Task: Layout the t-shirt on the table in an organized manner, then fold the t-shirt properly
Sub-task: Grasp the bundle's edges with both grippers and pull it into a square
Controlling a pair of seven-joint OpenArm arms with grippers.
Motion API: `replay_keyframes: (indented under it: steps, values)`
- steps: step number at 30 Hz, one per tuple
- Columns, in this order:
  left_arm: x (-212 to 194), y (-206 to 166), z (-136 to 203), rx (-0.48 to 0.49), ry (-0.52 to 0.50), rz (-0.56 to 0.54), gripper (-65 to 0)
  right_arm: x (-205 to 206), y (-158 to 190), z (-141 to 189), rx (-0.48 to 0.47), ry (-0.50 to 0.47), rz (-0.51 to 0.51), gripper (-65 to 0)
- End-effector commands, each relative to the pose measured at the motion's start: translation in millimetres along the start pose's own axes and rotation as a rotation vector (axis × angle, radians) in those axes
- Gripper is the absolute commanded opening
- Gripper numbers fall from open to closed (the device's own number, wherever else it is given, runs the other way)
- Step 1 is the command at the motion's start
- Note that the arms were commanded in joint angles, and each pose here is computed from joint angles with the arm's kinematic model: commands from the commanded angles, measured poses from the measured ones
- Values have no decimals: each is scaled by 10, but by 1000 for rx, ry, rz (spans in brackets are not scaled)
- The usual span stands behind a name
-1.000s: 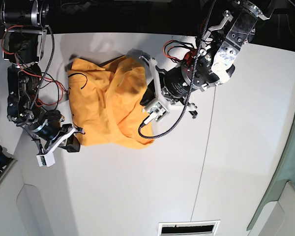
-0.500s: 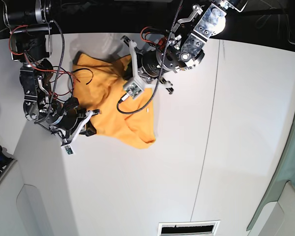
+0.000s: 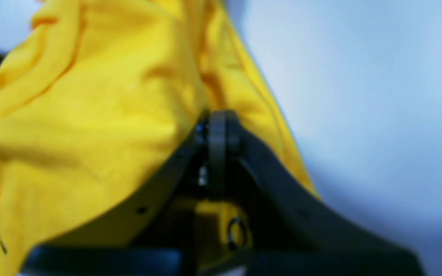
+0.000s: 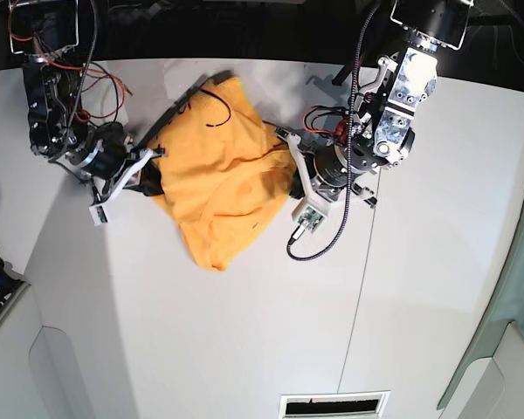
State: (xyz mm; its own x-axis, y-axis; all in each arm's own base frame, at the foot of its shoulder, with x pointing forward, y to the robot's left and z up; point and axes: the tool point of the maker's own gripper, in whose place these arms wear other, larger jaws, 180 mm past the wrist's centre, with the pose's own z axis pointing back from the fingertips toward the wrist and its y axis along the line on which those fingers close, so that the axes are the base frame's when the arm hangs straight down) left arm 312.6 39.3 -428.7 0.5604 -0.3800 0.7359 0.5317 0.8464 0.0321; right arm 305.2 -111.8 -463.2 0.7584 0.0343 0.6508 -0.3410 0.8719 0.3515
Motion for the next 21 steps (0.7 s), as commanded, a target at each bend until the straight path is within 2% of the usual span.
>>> replay_keyframes:
  steps: [1,8,14,17,21]
  values:
    - [200,50,-3,6,-59,-3,-650,0,14,52,-1,8,26,-650]
    - [259,204,-121,24,-52,-6,-650,-230,260,221,27,11,48,-650]
    - [434,289,-169,35,-90,-12,-650,-333,455,228,60,6,16,-650]
    - [470,350,-167,45,-81,-20,-650,-330,475,218,63,2,11,-650]
    - [526,475,-50,61,-76,-39,-650,-168,330,243,25,-30,19,-650]
